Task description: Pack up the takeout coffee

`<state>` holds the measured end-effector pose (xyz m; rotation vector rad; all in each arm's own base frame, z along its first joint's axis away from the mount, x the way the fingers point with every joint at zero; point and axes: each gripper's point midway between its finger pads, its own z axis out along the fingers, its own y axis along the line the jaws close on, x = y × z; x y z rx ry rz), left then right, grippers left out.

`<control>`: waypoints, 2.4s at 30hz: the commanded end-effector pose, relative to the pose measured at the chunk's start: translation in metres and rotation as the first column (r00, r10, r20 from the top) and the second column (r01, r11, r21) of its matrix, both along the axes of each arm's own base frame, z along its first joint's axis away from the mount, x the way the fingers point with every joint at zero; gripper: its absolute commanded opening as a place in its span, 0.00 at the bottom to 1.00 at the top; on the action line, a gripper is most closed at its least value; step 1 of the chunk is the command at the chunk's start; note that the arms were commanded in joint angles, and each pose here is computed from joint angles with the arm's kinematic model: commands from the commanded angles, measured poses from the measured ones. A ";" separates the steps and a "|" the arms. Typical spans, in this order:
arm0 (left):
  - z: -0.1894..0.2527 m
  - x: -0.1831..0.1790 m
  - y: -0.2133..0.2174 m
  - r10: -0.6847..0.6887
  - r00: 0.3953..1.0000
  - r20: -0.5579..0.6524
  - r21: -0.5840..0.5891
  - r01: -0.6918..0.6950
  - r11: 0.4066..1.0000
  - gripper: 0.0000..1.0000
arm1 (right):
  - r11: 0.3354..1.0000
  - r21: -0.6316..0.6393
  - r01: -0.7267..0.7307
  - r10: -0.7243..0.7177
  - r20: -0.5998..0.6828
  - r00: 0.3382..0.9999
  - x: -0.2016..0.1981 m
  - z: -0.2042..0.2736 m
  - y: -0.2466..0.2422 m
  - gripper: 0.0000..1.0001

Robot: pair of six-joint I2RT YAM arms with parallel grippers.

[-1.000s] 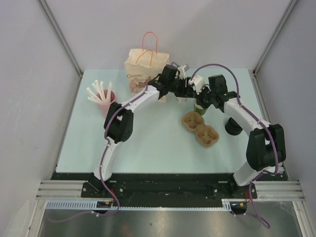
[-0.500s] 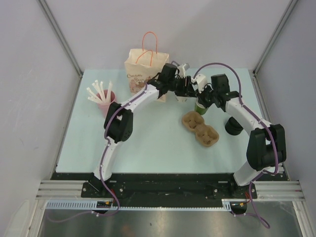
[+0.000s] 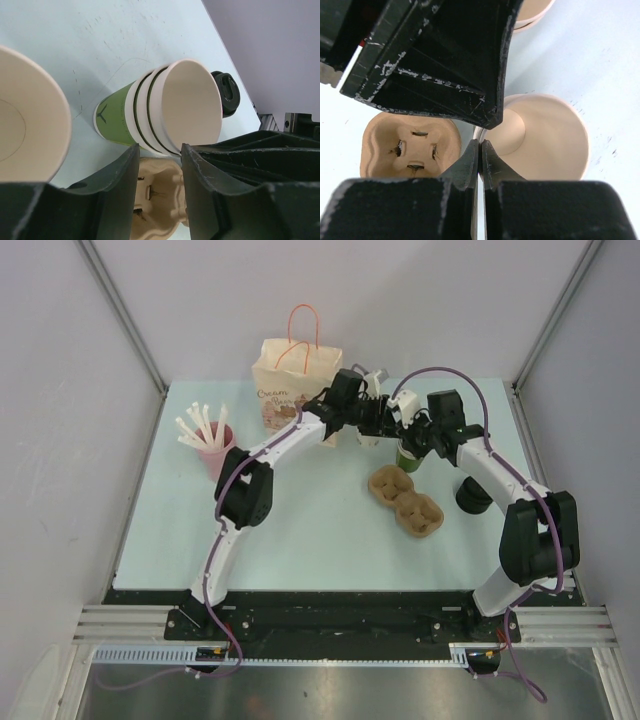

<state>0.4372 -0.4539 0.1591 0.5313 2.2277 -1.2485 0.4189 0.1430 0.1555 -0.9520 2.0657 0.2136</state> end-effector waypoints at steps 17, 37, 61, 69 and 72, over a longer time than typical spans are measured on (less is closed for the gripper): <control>-0.003 -0.007 0.000 -0.024 0.997 -0.074 -0.032 0.022 0.999 0.35 | 0.999 0.016 0.034 -0.035 0.026 0.999 0.005 0.010 -0.008 0.00; -0.004 0.006 -0.014 -0.013 1.000 -0.001 -0.023 0.013 1.000 0.36 | 1.000 0.005 0.011 -0.011 0.012 1.000 0.002 0.005 -0.001 0.00; 0.036 -0.012 0.002 -0.044 0.998 0.044 -0.046 0.046 0.998 0.43 | 1.000 -0.009 0.030 -0.030 -0.003 1.000 0.005 -0.004 -0.007 0.00; 0.042 -0.007 0.003 -0.026 0.998 0.063 -0.048 0.029 0.998 0.49 | 0.999 -0.011 0.031 -0.031 -0.007 0.999 0.005 -0.005 -0.007 0.00; 0.031 -0.003 0.001 -0.026 0.998 0.049 -0.040 0.028 0.999 0.49 | 1.000 -0.010 0.030 -0.030 -0.004 1.000 0.004 -0.004 -0.006 0.00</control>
